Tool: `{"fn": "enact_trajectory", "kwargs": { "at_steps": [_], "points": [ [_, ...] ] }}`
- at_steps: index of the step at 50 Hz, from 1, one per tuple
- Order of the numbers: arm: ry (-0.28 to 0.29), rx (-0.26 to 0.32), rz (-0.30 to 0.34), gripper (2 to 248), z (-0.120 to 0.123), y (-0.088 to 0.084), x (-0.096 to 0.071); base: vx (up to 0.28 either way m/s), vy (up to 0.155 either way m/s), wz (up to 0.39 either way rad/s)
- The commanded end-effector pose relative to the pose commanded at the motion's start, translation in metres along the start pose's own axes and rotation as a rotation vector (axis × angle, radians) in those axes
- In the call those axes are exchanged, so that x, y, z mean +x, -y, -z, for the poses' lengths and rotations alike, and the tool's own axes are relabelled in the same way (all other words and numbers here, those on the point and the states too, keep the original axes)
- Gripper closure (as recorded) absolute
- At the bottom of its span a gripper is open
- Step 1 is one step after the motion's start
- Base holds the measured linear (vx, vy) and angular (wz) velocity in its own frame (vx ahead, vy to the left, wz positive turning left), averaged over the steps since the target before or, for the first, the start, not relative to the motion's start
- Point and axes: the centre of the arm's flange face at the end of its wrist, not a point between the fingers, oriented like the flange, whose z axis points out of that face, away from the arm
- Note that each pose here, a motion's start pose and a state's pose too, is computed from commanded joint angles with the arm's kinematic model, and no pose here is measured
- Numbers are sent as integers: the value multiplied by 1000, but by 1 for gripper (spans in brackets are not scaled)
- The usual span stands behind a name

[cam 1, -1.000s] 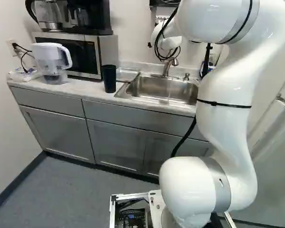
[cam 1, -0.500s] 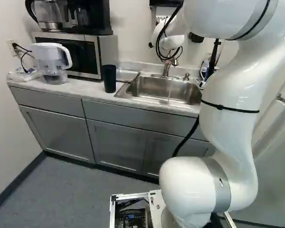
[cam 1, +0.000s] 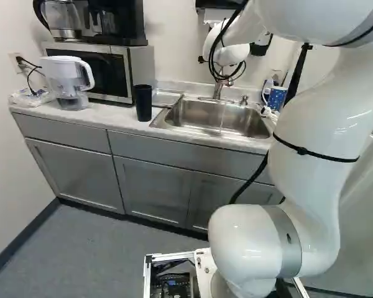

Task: Rinse the cup and place it in the tray

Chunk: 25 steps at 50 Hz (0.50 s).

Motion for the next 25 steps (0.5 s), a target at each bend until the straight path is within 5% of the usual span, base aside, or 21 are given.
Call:
{"fn": "enact_trajectory", "kwargs": {
  "at_steps": [25],
  "points": [
    [3, -40, -8, 3, 45, -22, -8, 0, 0, 0]
  ]
}}
